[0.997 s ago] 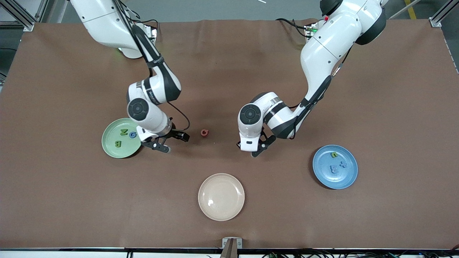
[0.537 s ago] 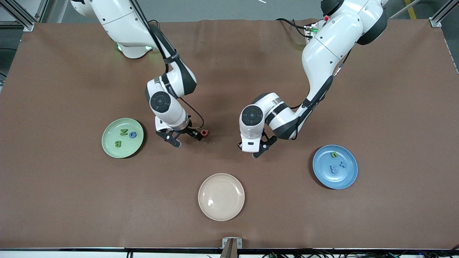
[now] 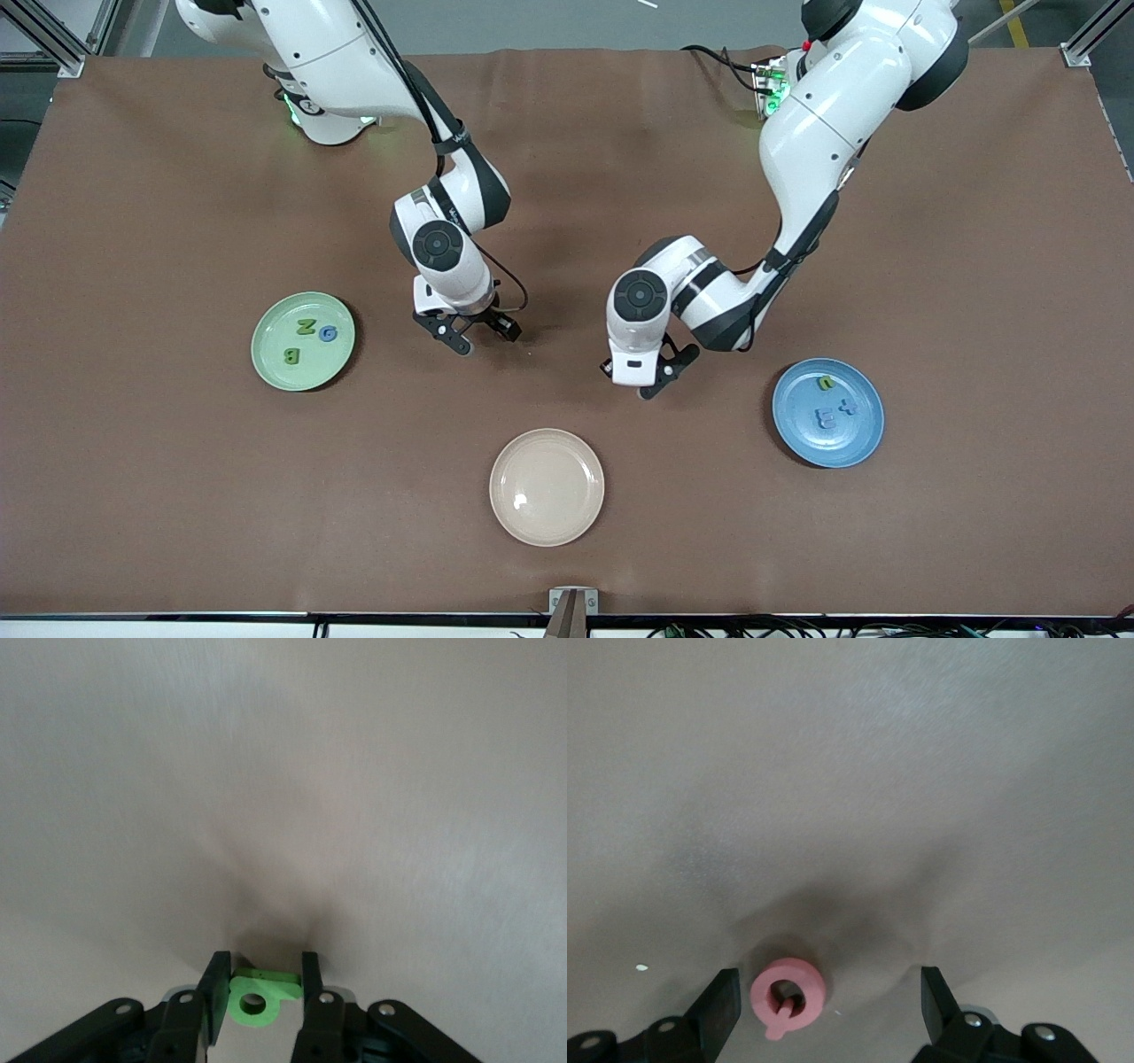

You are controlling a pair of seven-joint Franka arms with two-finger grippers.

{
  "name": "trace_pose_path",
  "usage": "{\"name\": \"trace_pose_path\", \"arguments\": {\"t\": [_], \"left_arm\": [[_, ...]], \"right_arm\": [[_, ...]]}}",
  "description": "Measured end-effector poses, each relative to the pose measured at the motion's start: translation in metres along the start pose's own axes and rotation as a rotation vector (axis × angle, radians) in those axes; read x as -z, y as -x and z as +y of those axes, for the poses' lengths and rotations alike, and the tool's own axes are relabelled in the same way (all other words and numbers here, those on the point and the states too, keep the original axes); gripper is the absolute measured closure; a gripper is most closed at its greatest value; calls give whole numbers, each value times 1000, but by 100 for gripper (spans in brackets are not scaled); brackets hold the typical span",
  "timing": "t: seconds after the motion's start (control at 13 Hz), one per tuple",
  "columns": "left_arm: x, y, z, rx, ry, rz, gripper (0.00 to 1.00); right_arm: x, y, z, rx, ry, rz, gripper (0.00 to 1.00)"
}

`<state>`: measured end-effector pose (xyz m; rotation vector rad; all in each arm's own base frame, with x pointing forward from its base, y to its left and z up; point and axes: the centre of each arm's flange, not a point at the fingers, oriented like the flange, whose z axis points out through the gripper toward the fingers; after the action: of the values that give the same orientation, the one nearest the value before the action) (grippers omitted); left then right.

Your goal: Sort upper and lower case letters into plates

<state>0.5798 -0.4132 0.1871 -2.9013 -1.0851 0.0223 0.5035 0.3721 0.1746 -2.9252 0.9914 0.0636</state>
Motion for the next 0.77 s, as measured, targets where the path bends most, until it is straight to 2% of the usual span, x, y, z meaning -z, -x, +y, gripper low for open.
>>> {"name": "trace_pose_path", "arguments": {"t": [0.08,0.15,0.23,0.31,0.38,0.61,0.77], "left_arm": [[13,-15,-1,10,16,9,63],[31,-30,-4,18,33,25,63],[51,-47,-9,12,33,43,63],[70,-66,-19,-4,9,60,63],[84,-88,-32,-19,-25,72,63],[93,-177,-83,-34,-78,65,63],[80,-240,-129,-53,-93,23,63]], "right_arm": [[-3,3,-4,-1,-1,1,15],[-4,4,-7,2,-1,3,15],[-3,5,-8,5,-1,8,22],[-2,5,-9,10,-1,11,22],[-2,5,-9,13,0,14,30],[7,4,-15,20,-13,22,64],[5,3,-14,21,-9,23,64]]}}
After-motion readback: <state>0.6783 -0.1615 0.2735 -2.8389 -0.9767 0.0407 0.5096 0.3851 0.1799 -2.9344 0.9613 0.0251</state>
